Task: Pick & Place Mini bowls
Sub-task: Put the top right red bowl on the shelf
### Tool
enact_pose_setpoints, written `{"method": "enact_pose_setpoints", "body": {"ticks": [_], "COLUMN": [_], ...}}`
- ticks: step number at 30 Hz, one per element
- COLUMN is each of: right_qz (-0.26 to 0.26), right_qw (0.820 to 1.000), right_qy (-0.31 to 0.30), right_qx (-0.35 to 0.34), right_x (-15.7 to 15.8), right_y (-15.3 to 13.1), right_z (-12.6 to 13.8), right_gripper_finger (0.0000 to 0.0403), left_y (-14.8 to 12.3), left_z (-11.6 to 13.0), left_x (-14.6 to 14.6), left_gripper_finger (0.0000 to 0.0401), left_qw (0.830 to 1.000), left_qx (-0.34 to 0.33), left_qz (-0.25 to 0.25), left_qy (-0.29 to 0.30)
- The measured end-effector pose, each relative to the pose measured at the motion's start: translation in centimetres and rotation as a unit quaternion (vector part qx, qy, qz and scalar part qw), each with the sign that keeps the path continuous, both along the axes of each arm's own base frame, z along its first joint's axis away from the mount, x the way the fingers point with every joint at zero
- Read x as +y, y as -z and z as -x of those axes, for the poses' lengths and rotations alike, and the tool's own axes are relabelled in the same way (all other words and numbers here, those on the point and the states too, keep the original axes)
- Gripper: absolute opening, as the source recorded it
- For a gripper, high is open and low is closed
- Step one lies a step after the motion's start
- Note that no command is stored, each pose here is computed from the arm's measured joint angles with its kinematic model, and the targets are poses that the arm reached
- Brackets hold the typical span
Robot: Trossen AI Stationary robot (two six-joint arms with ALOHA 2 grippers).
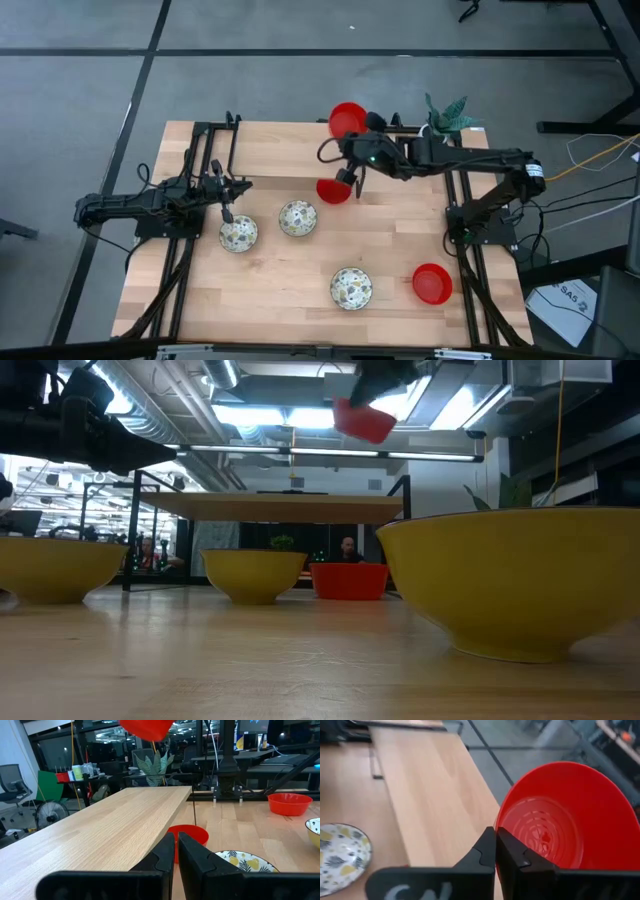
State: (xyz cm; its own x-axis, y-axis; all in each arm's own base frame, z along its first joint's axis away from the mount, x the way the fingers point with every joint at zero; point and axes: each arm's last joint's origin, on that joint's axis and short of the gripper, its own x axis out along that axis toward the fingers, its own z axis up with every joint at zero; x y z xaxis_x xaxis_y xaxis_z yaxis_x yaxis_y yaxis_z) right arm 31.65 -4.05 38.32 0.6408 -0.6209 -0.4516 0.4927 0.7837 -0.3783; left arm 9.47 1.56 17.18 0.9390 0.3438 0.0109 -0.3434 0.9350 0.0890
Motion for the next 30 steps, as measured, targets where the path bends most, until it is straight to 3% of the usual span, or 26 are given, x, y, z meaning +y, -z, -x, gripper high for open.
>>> {"method": "enact_pose_setpoints", "body": {"ticks": [5,15,30], "right_qz": [-0.039,-0.067,-0.095], "right_qw": [0.999,0.998,0.992], "right_qy": [0.01,0.014,0.01], "right_qx": [0.004,0.016,0.083], "right_x": [-1.7,-3.8,-6.9], "right_y": [0.4,0.8,5.0], "right_z": [0.4,0.9,-1.8], "right_gripper_finger": [0.0003,0.0003,0.0003], "left_y": [0.0,0.0,0.0], "left_z": [0.0,0.0,0.0], "left_x": [0.0,0.0,0.0], "left_gripper_finger": [0.0016,0.002,0.0019], "left_qw": [1.0,1.0,1.0], "left_qx": [0.0,0.0,0.0], "left_qz": [0.0,0.0,0.0], "left_qy": [0.0,0.0,0.0]}}
